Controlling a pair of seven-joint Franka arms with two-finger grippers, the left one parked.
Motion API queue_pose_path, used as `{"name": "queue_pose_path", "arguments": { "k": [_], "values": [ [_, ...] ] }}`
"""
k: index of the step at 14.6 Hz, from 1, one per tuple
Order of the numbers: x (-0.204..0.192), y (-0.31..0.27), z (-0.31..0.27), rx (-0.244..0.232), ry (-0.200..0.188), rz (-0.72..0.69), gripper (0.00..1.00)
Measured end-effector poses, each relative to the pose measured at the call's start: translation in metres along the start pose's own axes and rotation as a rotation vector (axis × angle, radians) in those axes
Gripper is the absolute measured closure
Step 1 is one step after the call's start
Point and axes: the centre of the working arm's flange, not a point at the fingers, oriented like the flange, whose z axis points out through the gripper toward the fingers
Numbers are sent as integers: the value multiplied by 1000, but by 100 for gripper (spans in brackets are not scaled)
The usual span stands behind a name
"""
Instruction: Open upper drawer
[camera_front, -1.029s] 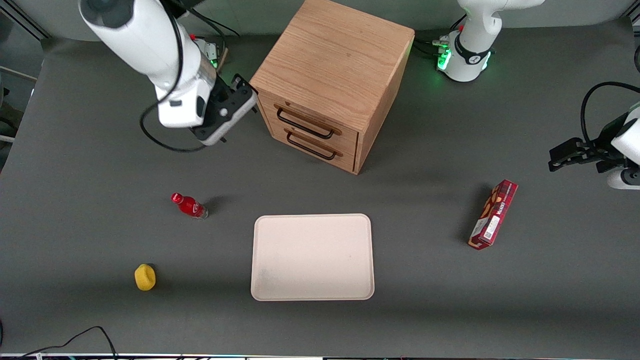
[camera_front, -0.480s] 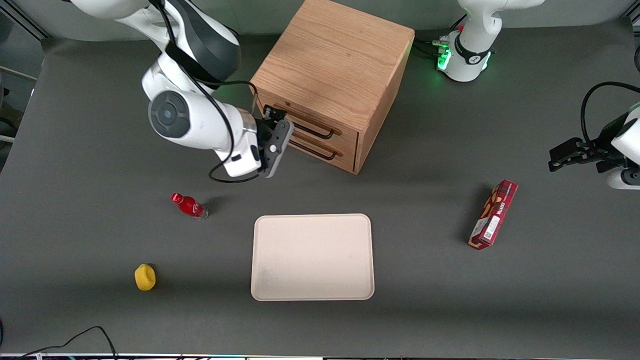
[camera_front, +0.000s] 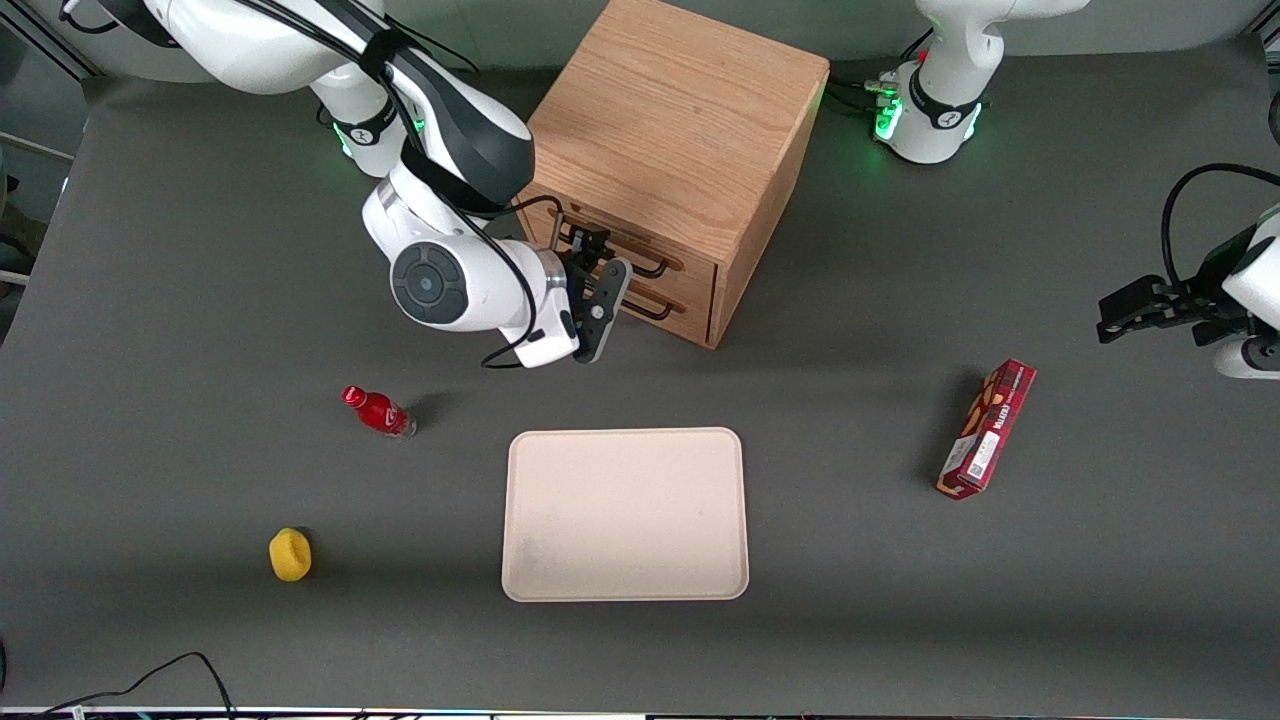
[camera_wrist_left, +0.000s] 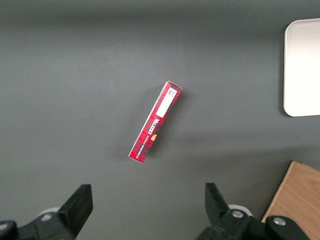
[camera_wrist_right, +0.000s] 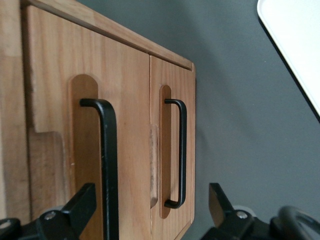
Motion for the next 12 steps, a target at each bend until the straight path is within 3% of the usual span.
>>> {"name": "queue_pose_path", "arguments": {
  "k": [12],
  "values": [
    [1,9,27,13,7,9,0]
  ]
}}
